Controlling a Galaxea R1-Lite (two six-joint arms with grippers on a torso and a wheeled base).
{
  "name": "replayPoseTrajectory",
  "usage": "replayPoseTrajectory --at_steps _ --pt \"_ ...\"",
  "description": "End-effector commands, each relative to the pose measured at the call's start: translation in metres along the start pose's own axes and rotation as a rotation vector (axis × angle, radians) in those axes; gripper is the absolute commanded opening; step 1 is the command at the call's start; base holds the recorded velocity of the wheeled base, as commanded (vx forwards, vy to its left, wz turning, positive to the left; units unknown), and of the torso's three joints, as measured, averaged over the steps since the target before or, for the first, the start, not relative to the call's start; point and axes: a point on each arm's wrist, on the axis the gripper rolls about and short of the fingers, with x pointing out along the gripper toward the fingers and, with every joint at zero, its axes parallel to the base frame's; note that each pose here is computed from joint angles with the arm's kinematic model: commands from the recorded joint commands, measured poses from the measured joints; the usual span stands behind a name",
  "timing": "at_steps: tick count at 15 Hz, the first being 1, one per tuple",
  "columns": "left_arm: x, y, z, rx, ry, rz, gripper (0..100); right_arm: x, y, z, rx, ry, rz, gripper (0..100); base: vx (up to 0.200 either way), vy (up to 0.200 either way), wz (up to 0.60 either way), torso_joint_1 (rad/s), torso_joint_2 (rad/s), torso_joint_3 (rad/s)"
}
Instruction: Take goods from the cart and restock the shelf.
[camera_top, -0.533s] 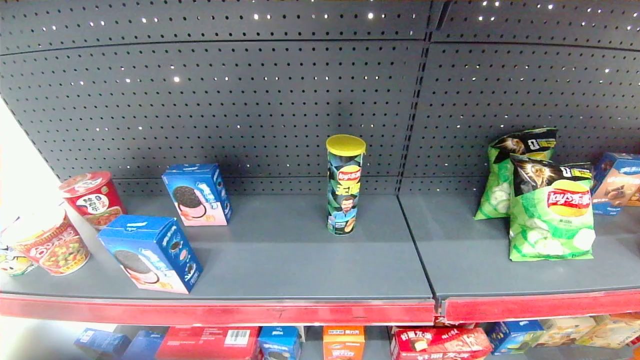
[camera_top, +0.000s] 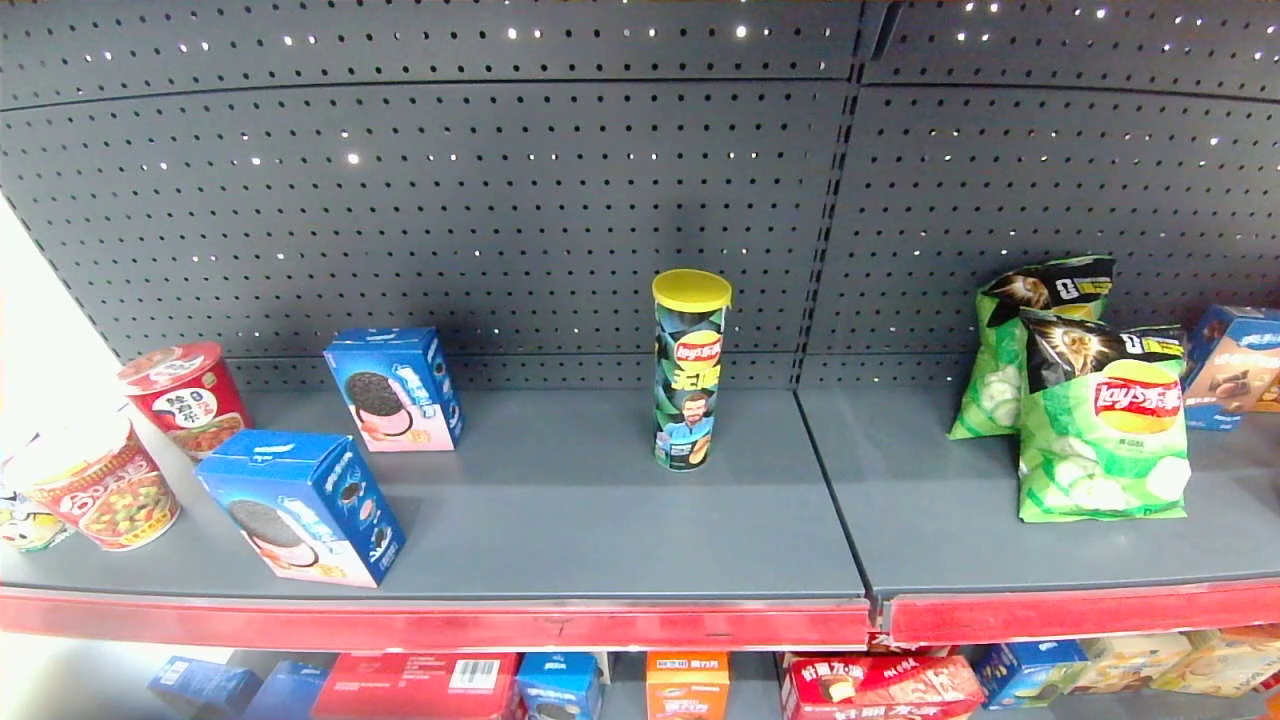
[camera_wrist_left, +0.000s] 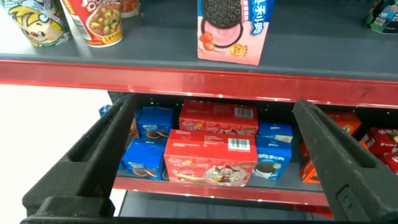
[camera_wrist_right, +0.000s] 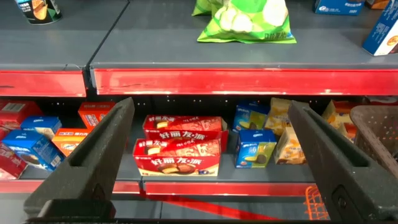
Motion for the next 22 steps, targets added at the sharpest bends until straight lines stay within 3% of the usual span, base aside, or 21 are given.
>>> replayPoseTrajectory --at_steps 1,20,22 --pt "0.0001 0.0000 0.0001 0.000 0.001 0.002 100 0.0000 0.0000 0.0000 -0.001 0.000 0.001 100 0.000 0.000 -0.60 -0.002 0.00 0.002" --pt "0.0000 0.0000 0.0002 0.000 -0.002 0.002 100 0.0000 0.0001 0.0000 0.001 0.000 0.002 100 0.000 0.000 -0.60 0.004 0.00 0.003" --pt "0.0001 0.0000 0.0002 0.000 0.000 0.002 100 0.0000 0.0001 0.0000 0.001 0.000 0.002 100 0.000 0.000 0.00 0.000 0.00 0.000"
